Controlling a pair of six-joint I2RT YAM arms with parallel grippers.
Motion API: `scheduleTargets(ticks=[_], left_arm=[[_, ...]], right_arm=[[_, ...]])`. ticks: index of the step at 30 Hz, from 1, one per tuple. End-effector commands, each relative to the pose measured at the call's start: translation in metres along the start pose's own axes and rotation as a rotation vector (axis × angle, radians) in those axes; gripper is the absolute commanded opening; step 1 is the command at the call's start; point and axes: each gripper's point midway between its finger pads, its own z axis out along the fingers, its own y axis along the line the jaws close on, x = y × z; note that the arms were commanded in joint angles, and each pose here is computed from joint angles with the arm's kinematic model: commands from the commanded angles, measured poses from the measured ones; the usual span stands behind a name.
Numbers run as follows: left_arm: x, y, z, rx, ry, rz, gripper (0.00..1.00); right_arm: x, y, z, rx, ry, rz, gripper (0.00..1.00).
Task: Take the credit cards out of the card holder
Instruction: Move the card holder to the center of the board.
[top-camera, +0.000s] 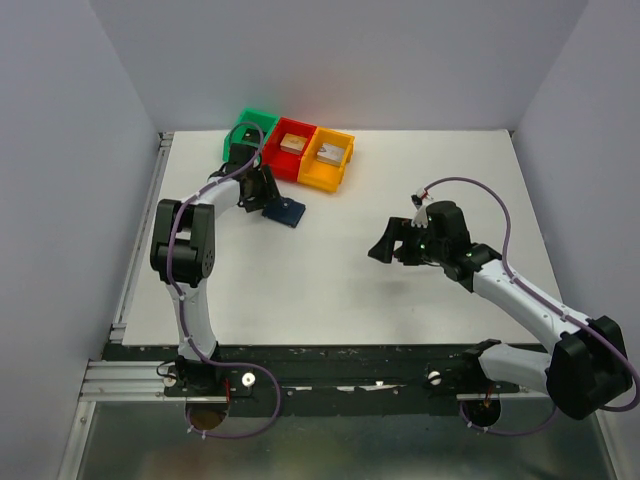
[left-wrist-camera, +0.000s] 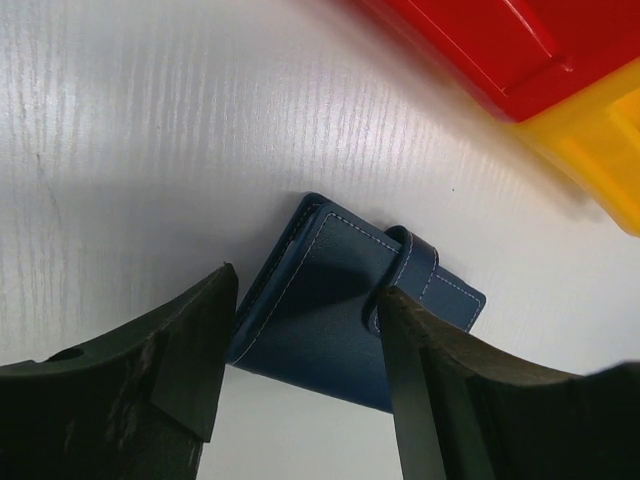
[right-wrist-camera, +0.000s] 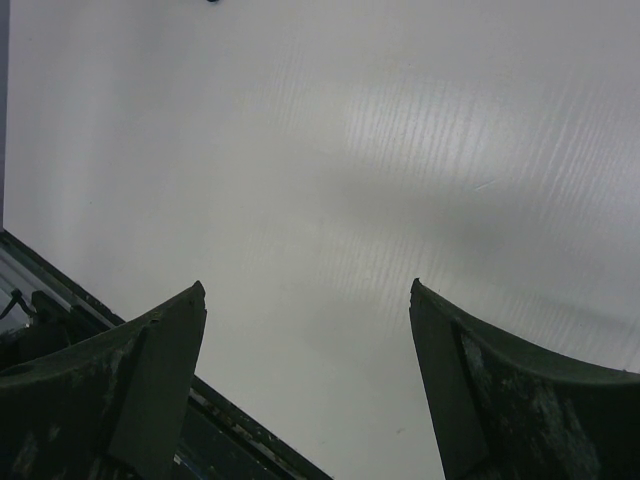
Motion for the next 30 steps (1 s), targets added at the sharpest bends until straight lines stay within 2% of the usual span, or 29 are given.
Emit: scheduleTargets(ticks=[1, 11, 22, 26, 30], left_arm=[[0.014, -0.011, 0.005, 0.064, 0.067, 0.048, 0.69], [0.066, -0.060, -0.007, 0.294, 0.184, 0.292, 0.64], [0.143, -0.106, -0.028, 0.426, 0.284, 0.594, 0.62], [0.168, -0.116, -0.032, 0.447, 0.325, 0.618, 0.61], [0.171, -0.122, -0.046, 0.478, 0.292, 0.589, 0.62]], right_arm=[[-0.004, 0.009, -0.003, -0.026, 0.002, -0.001, 0.89], [0.005, 0.002, -0.009, -0.014, -0.003, 0.004, 0.89], [0.026, -0.008, -0.017, 0.007, 0.013, -0.002, 0.89], [0.034, -0.015, -0.018, 0.026, 0.020, 0.004, 0.89], [0.037, -0.020, -0.020, 0.040, 0.014, 0.001, 0.89]])
